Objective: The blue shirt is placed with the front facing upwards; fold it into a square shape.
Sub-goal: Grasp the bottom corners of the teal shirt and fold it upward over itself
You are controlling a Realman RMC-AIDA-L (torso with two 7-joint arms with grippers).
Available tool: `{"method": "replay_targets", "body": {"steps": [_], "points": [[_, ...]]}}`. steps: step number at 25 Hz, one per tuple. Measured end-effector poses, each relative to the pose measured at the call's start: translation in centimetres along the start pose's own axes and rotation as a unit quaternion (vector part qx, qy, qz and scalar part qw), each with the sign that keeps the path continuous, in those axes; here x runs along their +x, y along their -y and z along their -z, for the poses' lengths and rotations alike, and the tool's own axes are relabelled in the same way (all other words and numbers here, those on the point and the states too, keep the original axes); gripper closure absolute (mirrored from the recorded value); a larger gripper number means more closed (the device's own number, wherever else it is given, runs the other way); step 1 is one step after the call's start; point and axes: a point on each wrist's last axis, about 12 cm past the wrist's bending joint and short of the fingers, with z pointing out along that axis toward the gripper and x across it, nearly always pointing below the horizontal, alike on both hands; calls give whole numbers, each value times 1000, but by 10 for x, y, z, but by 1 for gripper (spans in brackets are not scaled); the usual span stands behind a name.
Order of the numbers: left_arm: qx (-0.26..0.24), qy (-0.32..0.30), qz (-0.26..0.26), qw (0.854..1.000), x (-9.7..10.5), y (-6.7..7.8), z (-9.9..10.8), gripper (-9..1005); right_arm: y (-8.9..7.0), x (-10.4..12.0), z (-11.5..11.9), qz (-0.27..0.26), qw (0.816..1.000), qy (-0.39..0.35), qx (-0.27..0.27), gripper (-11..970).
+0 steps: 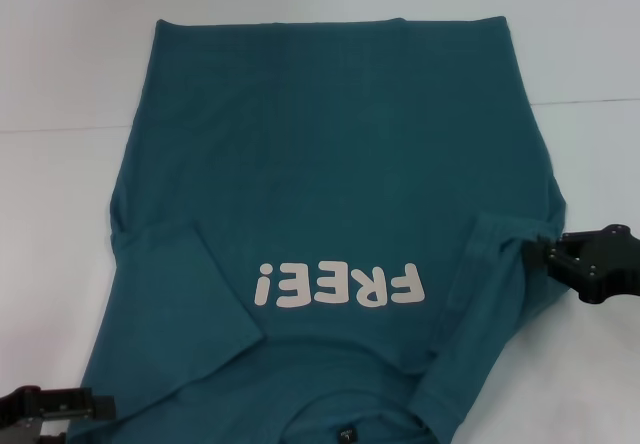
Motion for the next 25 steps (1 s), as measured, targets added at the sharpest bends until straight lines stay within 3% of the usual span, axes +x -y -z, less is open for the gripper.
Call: {"method": "replay_targets", "body": {"steps": [21,25], "points": [[-8,1,2,1000,-5,3,-2,191,2,-2,-1,6,1000,2,3,924],[-28,-14,-2,1000,-7,4,-8,327,3,-3,-2,7,1000,0,4,924]]}}
